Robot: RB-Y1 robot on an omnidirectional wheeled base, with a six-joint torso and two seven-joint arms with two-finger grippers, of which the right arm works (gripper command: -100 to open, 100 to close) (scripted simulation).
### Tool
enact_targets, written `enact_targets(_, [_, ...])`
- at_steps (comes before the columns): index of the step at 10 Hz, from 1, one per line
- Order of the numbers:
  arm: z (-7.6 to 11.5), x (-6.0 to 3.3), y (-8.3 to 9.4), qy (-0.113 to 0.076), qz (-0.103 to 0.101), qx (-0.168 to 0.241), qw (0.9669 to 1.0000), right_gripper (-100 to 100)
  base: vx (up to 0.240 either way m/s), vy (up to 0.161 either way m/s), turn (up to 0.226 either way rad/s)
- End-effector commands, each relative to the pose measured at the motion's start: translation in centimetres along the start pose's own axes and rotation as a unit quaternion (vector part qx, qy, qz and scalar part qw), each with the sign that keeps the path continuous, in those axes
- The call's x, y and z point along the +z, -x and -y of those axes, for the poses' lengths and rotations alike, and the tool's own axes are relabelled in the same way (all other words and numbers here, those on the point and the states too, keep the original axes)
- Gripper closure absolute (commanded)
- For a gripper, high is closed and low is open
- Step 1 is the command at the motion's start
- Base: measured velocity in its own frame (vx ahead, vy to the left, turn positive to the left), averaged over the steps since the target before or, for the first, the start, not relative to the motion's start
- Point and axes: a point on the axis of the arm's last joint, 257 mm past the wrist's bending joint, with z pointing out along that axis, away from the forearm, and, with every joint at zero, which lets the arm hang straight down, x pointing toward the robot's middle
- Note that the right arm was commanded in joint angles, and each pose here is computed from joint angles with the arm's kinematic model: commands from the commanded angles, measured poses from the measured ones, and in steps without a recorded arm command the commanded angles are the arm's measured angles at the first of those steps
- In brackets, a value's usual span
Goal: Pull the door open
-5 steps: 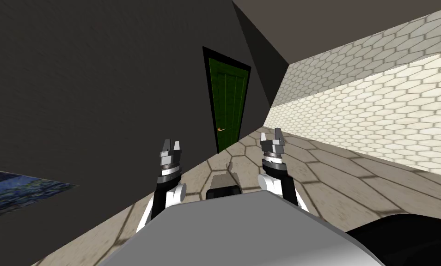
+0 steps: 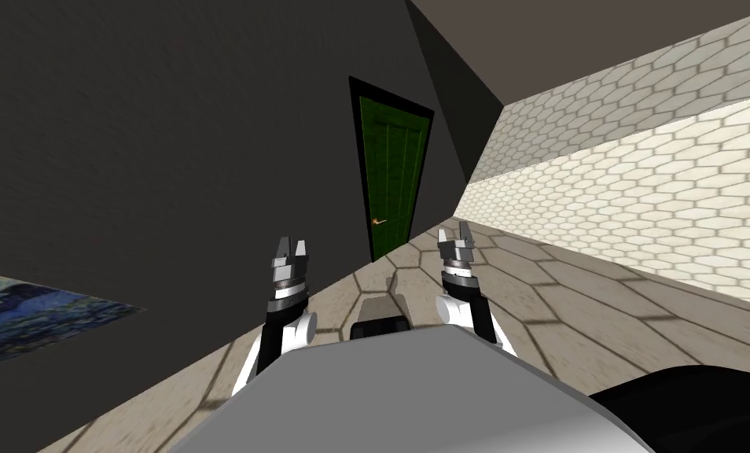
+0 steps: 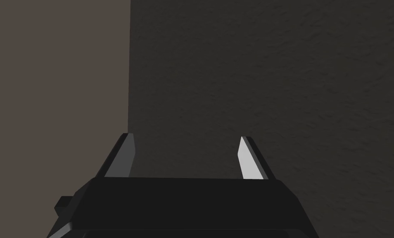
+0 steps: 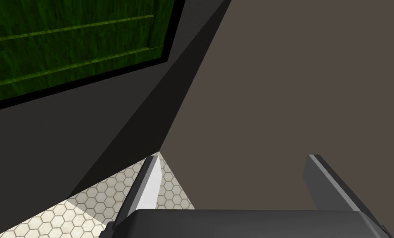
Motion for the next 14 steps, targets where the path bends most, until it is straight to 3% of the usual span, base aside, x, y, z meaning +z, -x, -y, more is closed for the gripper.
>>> enact_targets(1, [1.2,-0.13,0.0,-0.008,-0.003,0.001,1.0000,-100,0.060,-0.028,0.082])
enact_targets(5, [4.8,-0.70,-0.1,-0.032,-0.010,0.002,0.9994,-100,0.072,-0.032,0.110])
enact_targets(9, [7.0,-1.15,-0.1,-0.048,-0.013,0.002,0.9987,-100,0.052,-0.032,0.070])
enact_targets(14, [11.6,-2.22,0.0,-0.082,-0.020,0.002,0.9965,-100,0.062,-0.037,0.103])
